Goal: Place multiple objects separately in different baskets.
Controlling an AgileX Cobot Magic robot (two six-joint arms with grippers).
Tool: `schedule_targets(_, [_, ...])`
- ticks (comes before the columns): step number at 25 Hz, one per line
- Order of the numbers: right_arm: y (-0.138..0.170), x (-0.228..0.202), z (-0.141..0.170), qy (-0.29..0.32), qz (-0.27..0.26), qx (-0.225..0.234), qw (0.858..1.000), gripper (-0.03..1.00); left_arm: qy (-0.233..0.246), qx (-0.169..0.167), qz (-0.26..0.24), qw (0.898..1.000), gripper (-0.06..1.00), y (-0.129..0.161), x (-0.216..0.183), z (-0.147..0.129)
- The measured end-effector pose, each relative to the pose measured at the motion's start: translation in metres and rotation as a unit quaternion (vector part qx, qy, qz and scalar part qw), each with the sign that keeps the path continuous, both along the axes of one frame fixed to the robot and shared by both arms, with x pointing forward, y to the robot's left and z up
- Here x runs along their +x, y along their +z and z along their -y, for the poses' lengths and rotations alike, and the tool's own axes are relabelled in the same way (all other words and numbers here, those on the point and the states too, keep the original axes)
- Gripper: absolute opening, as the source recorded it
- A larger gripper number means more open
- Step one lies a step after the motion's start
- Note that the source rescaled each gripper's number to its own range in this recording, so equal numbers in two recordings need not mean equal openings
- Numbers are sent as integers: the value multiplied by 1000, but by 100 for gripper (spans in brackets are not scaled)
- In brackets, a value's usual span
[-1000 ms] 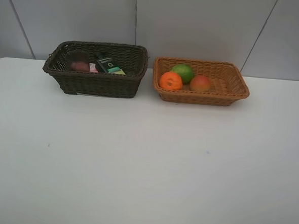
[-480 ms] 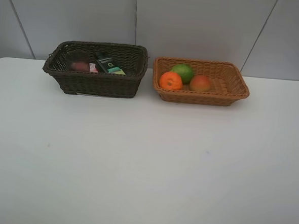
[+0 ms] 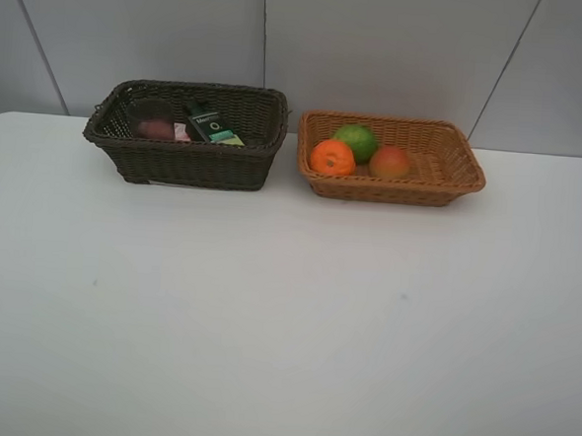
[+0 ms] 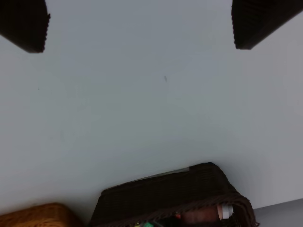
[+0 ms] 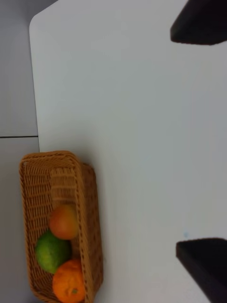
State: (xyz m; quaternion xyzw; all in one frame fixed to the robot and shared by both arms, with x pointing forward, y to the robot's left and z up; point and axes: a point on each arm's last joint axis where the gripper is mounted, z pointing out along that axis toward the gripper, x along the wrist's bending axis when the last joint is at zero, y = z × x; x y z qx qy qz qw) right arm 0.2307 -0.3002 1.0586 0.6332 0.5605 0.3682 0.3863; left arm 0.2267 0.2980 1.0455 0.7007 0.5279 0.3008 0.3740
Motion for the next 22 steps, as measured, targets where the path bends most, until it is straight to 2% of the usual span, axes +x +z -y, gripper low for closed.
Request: schedule_targets(22, [0, 0, 0, 0, 0, 0, 1000, 73, -1, -1, 0, 1000, 100, 0, 0, 0])
